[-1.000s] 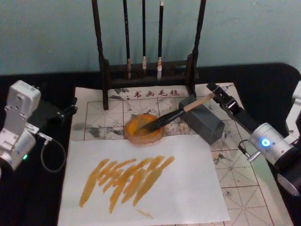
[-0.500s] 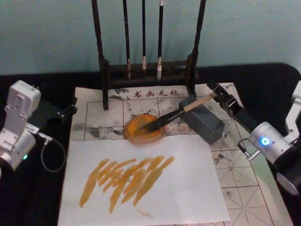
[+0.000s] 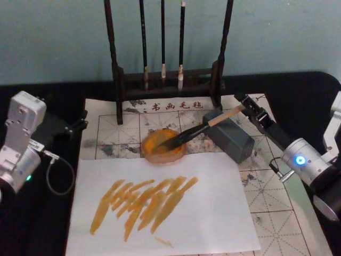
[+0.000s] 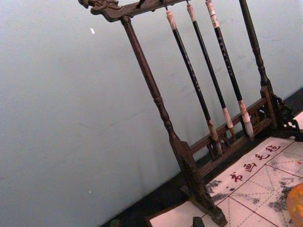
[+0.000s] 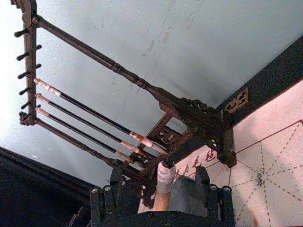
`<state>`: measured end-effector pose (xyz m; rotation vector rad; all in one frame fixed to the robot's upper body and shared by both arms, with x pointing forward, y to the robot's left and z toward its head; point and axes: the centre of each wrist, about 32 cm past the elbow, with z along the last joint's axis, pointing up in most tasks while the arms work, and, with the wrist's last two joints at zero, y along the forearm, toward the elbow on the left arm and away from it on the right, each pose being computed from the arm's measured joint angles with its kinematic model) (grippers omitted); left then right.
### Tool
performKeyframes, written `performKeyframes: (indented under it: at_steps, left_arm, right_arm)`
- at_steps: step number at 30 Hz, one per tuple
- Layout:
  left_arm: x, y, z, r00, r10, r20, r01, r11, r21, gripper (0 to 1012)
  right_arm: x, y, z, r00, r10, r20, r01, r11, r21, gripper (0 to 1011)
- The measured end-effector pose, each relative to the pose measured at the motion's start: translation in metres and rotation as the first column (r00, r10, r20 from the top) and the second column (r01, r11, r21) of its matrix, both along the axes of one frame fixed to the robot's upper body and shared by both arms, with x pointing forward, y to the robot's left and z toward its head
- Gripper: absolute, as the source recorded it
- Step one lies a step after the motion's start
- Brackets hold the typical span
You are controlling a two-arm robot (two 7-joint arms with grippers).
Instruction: Pick up the brush from the inkstone, write on the paper, then place the brush back to its original position.
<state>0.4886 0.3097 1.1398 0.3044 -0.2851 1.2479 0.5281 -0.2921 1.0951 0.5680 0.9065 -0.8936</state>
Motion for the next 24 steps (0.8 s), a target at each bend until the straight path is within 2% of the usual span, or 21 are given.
performKeyframes:
  at_steps: [15, 19, 21, 22, 24]
  left_arm:
    - [0.0, 0.0, 0.0, 1.0, 0.0, 0.0, 0.0, 1.0, 0.0, 1001]
    - [0.0, 0.0, 0.0, 1.0, 0.0, 0.0, 0.0, 1.0, 0.0, 1001]
    - [0.0, 0.0, 0.0, 1.0, 0.0, 0.0, 0.0, 1.0, 0.0, 1001]
    - [0.0, 0.0, 0.0, 1.0, 0.0, 0.0, 0.0, 1.0, 0.0, 1001]
    - [0.0, 0.0, 0.0, 1.0, 0.0, 0.0, 0.0, 1.0, 0.0, 1001]
  right_arm:
    - [-0.0002, 0.0, 0.0, 1.0, 0.001, 0.001, -0.001, 1.0, -0.002, 979]
    - [-0.0002, 0.0, 0.0, 1.0, 0.001, 0.001, -0.001, 1.0, -0.002, 901]
    - [-0.0002, 0.0, 0.0, 1.0, 0.001, 0.001, -0.001, 1.0, -0.002, 820]
    - [-0.0002, 0.0, 0.0, 1.0, 0.001, 0.002, -0.001, 1.0, -0.002, 820]
    - [-0.0002, 0.0, 0.0, 1.0, 0.001, 0.001, -0.001, 1.0, -0.002, 750]
